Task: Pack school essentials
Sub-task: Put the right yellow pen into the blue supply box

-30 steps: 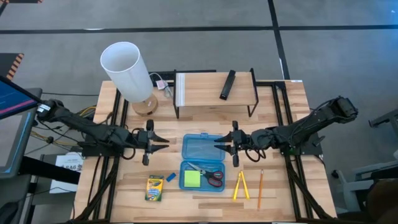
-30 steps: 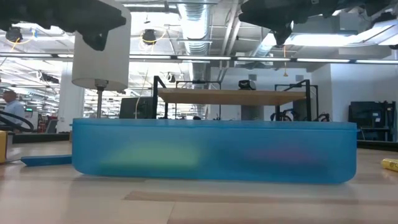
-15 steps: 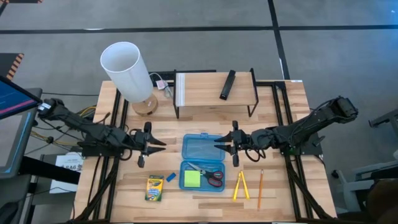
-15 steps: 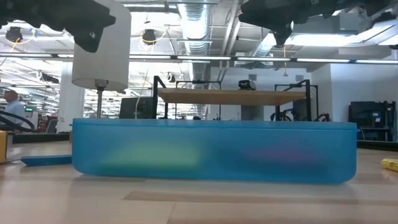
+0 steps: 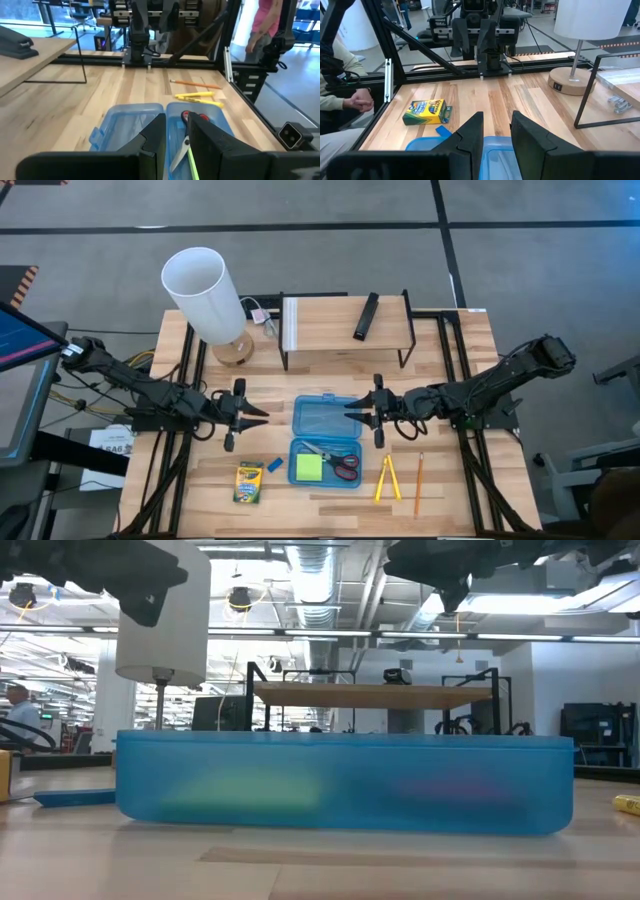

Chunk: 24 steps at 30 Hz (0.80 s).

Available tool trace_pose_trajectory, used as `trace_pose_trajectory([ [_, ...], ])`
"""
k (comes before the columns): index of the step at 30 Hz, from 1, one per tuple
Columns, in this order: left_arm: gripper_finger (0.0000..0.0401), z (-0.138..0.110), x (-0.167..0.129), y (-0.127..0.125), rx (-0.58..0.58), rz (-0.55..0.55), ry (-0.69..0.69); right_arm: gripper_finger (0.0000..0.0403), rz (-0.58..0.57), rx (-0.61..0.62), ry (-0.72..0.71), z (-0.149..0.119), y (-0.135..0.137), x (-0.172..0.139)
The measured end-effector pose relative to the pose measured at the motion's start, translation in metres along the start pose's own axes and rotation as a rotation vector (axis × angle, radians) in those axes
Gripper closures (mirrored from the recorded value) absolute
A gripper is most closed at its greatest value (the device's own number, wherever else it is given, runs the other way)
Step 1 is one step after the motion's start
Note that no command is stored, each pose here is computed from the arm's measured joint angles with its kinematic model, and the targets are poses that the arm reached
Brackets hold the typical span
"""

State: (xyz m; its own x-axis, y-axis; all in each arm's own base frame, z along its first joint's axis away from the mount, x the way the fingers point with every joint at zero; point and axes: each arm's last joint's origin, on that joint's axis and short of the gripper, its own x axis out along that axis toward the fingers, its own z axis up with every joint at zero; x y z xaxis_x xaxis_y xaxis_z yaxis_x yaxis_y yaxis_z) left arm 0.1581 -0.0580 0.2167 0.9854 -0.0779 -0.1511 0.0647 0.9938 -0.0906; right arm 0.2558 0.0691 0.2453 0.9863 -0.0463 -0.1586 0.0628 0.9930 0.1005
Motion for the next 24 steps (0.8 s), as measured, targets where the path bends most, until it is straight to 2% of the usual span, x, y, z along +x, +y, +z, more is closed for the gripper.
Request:
trace_pose_trajectory([
  [24, 0.0335, -0.0001, 0.0, 0.0, -0.019, -0.002, 0.001, 0.0285, -0.001, -0.004, 0.006, -0.0006, -0.0001, 0.0],
])
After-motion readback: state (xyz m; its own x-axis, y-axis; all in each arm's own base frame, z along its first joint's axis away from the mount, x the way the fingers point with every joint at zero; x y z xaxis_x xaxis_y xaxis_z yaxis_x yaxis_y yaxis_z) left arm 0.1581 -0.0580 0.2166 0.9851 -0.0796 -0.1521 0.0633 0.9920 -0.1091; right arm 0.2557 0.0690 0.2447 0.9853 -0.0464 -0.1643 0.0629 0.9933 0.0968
